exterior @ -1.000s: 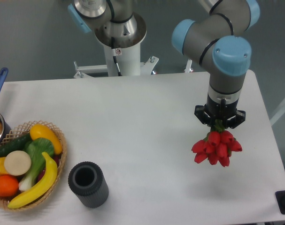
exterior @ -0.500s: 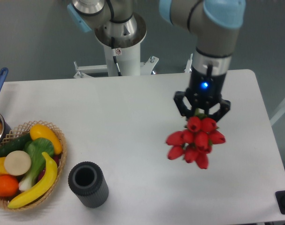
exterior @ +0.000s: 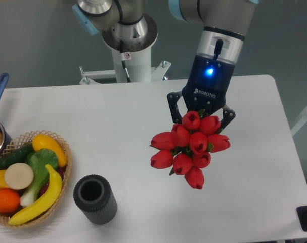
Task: Insert the flowers into the vase
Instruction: 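Carry the tulips over the black vase and tilt stems into its opening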
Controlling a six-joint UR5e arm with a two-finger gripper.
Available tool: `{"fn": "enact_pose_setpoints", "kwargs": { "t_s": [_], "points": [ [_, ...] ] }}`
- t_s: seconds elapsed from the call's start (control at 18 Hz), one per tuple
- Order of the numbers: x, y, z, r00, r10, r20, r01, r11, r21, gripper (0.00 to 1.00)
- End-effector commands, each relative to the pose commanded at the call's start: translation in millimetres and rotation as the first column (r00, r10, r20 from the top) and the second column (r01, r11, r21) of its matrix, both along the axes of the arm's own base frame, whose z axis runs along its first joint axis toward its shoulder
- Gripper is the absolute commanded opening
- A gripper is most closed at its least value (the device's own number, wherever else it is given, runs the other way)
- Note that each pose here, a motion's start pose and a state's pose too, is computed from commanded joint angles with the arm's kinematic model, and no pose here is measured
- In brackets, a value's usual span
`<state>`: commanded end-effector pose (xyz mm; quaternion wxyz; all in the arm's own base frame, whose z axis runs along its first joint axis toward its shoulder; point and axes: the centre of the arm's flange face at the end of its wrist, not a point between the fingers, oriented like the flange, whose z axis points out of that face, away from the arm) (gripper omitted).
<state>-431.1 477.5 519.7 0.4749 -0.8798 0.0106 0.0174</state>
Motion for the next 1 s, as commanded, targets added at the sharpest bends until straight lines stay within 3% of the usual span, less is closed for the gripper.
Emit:
{"fn": "enact_pose_setpoints", "kwargs": {
  "t_s": [0.28,0.44,0.67,1.0],
  "points": [
    [17.6,19.5,-10.2,0.988,-0.146,0.056,0.137,0.981,0.134,0.03],
    [29.9,29.3,-6.9,0.957,-0.268,0.112,0.233,0.938,0.255,0.03],
    [56.0,57.1,-8.8,0.908,-0.402,0.120,0.343,0.876,0.339,0.03],
    [65.9,95.2,-42.1,0.876,-0.475,0.086,0.423,0.841,0.337,0.03]
  ]
}}
